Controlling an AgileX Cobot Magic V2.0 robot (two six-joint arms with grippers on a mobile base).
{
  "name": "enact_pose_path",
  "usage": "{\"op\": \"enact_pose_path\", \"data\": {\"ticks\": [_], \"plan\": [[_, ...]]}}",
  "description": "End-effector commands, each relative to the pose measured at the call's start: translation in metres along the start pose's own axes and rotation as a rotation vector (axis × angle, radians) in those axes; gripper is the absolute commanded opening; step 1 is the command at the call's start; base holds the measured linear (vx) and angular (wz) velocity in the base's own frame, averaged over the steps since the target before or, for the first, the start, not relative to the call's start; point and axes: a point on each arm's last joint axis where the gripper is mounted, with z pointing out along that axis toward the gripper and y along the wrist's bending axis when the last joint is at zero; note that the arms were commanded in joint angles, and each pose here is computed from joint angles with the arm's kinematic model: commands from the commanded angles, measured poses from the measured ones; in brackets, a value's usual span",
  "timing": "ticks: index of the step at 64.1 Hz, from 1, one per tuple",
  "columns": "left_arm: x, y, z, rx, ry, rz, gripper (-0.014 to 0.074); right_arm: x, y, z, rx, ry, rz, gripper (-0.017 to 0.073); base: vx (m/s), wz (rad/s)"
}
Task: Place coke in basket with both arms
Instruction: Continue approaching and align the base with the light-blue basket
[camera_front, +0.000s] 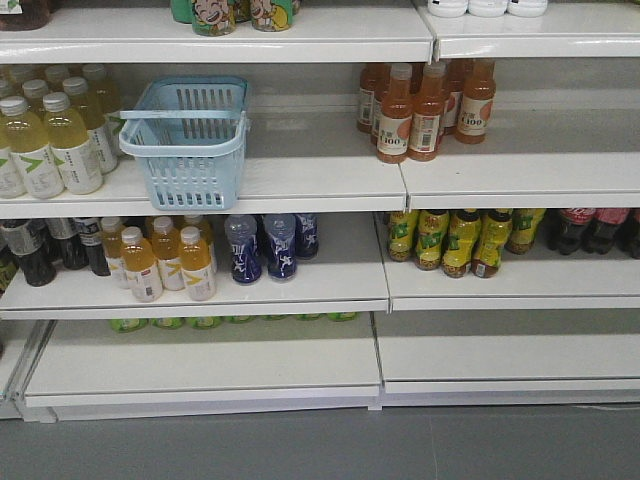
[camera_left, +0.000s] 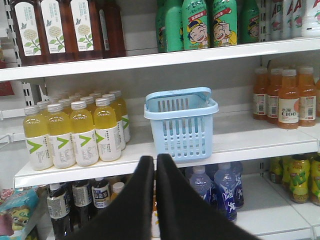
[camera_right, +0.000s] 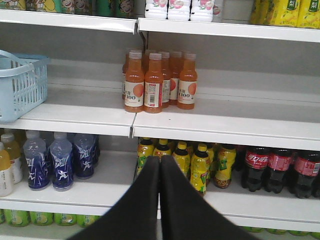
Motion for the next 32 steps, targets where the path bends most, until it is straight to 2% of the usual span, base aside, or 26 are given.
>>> {"op": "enact_pose_path", "data": {"ticks": [1,32], "plan": [[-0.0197,0.0000,-0.0031,0.001,-0.131,-0.007,-0.0006,-0.0049,-0.0005,-0.0006,0.008,-0.079,-0.007,-0.0010,0.07,-0.01],[-0.0197,0.0000,-0.0031,0.001,-0.131,-0.007,-0.0006,-0.0049,-0.0005,-0.0006,0.008,-0.079,-0.007,-0.0010,0.06,0.00]]}}
